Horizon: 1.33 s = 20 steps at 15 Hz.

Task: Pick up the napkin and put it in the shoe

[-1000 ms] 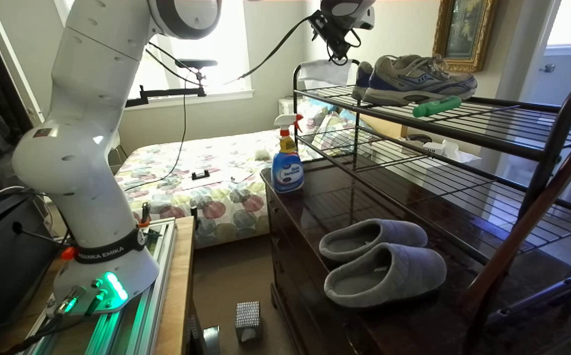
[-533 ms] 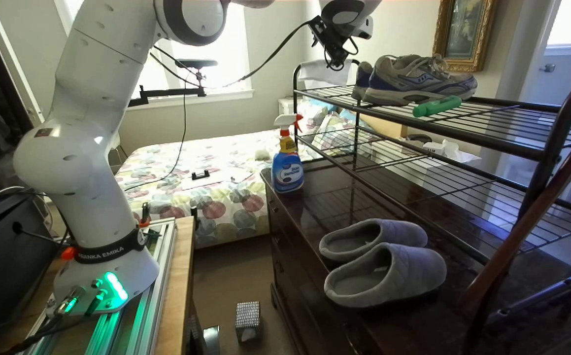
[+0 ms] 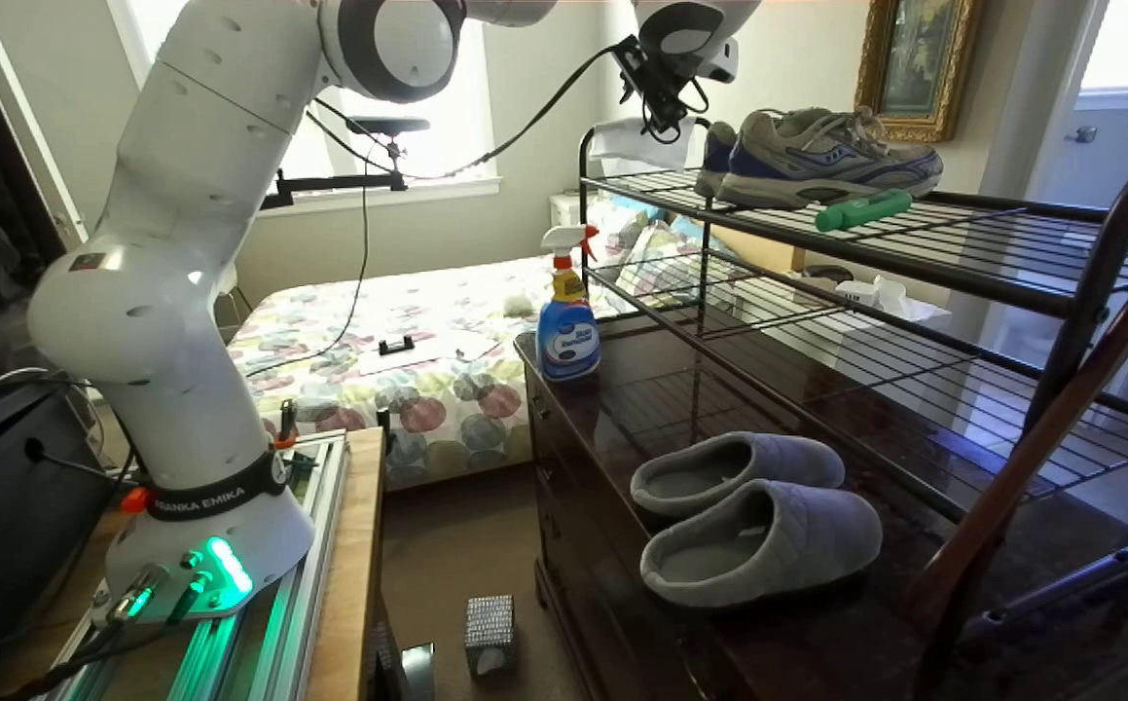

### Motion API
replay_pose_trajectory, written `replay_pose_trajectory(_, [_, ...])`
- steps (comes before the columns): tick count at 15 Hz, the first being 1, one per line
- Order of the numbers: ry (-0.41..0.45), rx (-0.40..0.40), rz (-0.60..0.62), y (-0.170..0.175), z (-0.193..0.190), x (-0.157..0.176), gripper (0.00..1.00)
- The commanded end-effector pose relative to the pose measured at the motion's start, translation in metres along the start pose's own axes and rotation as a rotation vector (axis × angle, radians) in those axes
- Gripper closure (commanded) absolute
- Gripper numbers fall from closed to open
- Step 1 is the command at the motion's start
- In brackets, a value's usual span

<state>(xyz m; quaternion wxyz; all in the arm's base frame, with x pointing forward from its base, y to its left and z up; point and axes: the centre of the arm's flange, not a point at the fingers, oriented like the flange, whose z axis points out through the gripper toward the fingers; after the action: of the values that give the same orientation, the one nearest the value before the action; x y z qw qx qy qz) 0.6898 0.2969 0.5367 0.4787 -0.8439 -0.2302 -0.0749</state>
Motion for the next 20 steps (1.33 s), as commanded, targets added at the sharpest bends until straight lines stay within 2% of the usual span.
replay_pose_trajectory(1, [-0.023,-0.005,0.014,-0.002,0.003,0.021,0.58])
replay_pose_trajectory(3, [-0.028,-0.01,0.019,0.001,0.003,0.022,0.65])
replay_pose_trajectory(4, [-0.03,-0.012,0.021,0.003,0.002,0.022,0.79])
replay_pose_trajectory(5, [-0.032,-0.014,0.022,0.004,0.002,0.022,0.88])
replay_pose_trajectory(6, [-0.034,-0.015,0.023,0.006,0.002,0.023,0.96])
replay_pose_trajectory(7, [-0.034,-0.014,0.025,0.006,0.001,0.023,0.99])
replay_pose_trajectory(11, [-0.027,-0.016,0.028,0.003,-0.003,0.022,1.0])
replay_pose_trajectory(14, [0.029,-0.028,0.047,0.003,-0.013,0.008,1.0])
replay_pose_trajectory(20, [0.243,-0.196,0.185,-0.001,-0.042,-0.028,1.0])
